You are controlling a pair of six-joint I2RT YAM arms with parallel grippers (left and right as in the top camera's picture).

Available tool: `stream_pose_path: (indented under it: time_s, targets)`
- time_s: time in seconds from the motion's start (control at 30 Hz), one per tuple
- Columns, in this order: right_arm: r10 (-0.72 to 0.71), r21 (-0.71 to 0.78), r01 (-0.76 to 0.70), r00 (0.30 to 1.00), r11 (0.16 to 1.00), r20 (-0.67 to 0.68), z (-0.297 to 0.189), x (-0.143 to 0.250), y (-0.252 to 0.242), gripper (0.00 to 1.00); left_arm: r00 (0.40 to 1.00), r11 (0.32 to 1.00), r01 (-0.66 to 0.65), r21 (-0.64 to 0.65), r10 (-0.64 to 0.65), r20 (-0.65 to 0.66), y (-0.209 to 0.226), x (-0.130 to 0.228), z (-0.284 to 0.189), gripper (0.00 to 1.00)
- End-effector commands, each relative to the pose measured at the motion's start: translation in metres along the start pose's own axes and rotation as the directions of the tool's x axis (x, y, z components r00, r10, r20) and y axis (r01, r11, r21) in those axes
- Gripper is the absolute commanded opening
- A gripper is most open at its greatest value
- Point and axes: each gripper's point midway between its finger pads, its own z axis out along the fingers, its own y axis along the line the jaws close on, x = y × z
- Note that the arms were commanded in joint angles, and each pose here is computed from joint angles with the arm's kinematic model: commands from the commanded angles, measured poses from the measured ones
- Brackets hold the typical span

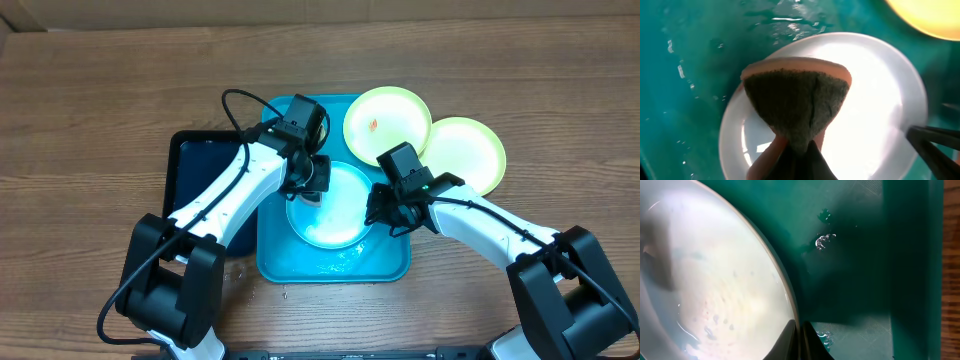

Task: Clean dirty plates on tray and stack at the side

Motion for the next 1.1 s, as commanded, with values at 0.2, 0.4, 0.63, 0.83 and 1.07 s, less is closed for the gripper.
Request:
stream_pose_path:
  time_s: [0.2, 0.4, 0.63, 0.83, 1.07]
  targets:
    - [-0.002, 0.008, 0.002, 1.000, 1.000, -0.007, 0.004, 0.003, -0.004, 0.04, 0.981, 0.980, 0.181, -0.088, -0.173, 0.087, 0.013, -0.006, 0.001, 0.04]
    - [-0.002, 0.008, 0.002, 1.000, 1.000, -0.007, 0.004, 0.003, -0.004, 0.04, 0.971, 0.968, 0.232, -0.092, -0.225, 0.080, 0.018, 0.007, 0.016, 0.04]
    - [-0.002, 0.008, 0.002, 1.000, 1.000, -0.007, 0.004, 0.003, -0.004, 0.04, 0.970, 0.972, 0.225, -0.068, -0.217, 0.107, 0.022, 0.011, 0.035, 0.04]
    - [-0.002, 0.008, 0.002, 1.000, 1.000, -0.006, 0.004, 0.003, -0.004, 0.04, 0.967, 0.978, 0.206, 0.045, -0.210, 0.144, 0.003, -0.003, 0.037, 0.04]
    - [-0.002, 0.008, 0.002, 1.000, 1.000, -0.006, 0.004, 0.003, -0.004, 0.04, 0.972, 0.960, 0.116, 0.254, -0.162, 0.170, -0.039, -0.023, 0.026, 0.04]
